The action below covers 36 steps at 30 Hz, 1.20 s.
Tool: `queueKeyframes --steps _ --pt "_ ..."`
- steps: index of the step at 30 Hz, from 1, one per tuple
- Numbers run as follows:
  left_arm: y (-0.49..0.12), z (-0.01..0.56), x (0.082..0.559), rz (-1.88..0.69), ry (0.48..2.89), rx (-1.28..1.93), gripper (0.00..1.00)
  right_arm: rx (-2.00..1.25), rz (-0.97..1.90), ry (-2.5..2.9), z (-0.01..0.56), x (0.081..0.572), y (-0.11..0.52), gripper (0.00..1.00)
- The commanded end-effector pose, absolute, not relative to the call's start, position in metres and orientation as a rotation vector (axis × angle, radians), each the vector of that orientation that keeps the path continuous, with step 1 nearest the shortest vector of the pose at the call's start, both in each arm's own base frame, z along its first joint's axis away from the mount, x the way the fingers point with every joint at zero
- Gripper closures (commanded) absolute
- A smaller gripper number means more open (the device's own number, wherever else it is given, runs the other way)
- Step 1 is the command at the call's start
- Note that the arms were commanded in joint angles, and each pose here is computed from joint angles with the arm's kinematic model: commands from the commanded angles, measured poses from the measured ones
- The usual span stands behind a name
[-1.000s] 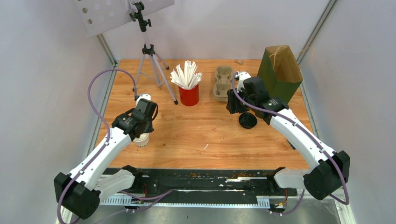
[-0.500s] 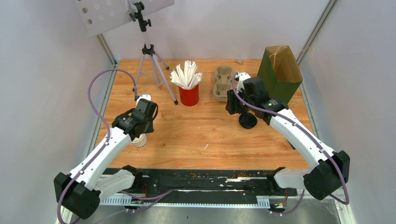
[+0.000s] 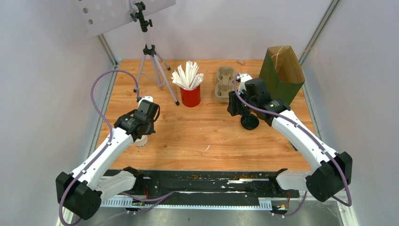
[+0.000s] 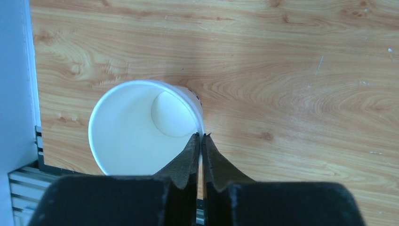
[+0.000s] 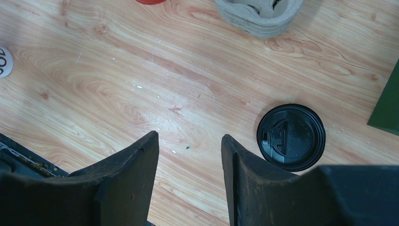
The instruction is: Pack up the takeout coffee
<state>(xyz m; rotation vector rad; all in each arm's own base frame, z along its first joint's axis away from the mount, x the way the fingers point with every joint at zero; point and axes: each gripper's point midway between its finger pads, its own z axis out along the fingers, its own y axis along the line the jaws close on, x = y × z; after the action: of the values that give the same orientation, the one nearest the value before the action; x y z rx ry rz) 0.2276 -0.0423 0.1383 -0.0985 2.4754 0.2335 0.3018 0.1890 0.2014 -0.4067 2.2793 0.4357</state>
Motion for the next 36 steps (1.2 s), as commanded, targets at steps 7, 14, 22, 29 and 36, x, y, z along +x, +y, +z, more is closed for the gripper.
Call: queueKeyframes --steps 7,14,22,29,36 --pt "-0.067 0.168 0.236 0.055 2.447 -0.009 1.00 -0.434 0.646 2.148 0.226 0.296 0.218 0.46" --pt "-0.098 0.195 0.237 -0.170 2.415 0.056 1.00 -0.733 0.855 1.730 0.256 0.265 0.283 0.21" --pt "-0.128 0.205 0.232 -0.380 2.416 0.111 1.00 -1.037 0.897 1.295 0.264 0.228 0.364 0.00" --pt "-0.150 0.220 0.222 -0.569 2.396 0.126 1.00 -1.156 0.918 1.191 0.255 0.223 0.415 0.00" --pt "-0.162 0.240 0.216 -0.679 2.354 0.132 1.00 -1.183 0.941 1.144 0.244 0.215 0.446 0.00"
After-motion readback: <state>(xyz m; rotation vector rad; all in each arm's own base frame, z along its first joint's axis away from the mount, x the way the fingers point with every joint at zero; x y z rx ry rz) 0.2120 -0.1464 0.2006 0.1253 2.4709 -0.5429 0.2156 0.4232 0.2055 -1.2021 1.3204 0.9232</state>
